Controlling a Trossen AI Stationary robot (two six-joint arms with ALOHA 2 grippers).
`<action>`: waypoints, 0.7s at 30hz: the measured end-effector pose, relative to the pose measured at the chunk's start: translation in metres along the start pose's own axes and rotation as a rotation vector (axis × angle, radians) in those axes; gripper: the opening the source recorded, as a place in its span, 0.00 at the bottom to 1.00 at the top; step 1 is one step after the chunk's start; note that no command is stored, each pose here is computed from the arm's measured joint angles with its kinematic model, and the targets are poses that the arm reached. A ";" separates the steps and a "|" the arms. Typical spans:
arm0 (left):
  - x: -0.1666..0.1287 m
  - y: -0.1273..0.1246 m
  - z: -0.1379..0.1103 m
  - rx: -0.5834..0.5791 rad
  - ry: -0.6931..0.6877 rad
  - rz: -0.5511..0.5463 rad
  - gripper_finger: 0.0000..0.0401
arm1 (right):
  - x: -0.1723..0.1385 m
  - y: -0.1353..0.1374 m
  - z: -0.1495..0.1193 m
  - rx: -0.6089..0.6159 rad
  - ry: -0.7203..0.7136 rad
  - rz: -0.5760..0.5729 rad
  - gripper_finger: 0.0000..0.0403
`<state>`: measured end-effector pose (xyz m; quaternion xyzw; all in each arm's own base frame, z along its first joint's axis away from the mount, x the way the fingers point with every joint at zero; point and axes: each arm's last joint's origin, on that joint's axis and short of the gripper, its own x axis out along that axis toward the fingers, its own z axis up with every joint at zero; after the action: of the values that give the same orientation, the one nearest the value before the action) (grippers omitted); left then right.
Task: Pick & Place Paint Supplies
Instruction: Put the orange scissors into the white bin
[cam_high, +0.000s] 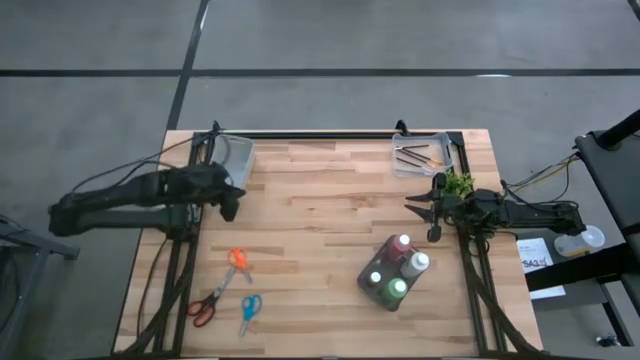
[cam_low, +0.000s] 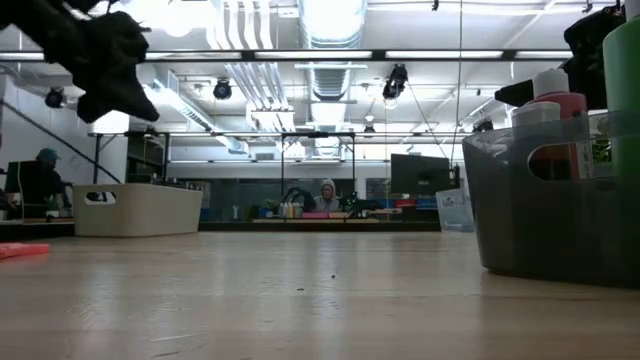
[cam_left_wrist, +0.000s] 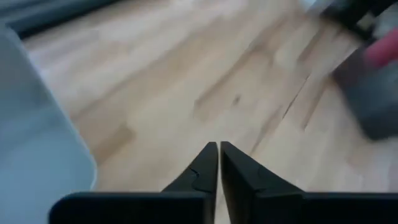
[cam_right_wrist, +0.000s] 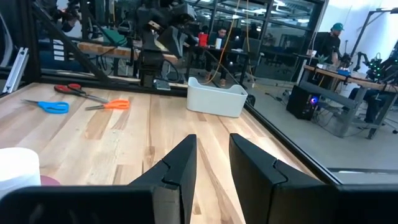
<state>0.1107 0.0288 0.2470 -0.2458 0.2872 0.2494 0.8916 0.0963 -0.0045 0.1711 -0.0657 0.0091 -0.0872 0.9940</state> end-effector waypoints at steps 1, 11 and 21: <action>0.002 -0.003 0.004 -0.008 0.046 0.024 0.08 | 0.000 0.000 0.000 0.000 -0.001 0.000 0.22; 0.018 -0.035 0.014 -0.295 0.444 0.272 0.29 | 0.000 0.000 0.000 0.000 -0.001 0.000 0.22; 0.018 -0.061 -0.005 -0.539 0.554 0.373 0.47 | 0.000 0.000 0.000 0.000 -0.001 0.000 0.22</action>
<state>0.1573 -0.0149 0.2495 -0.4714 0.4798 0.3969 0.6246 0.0962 -0.0045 0.1711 -0.0657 0.0086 -0.0871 0.9940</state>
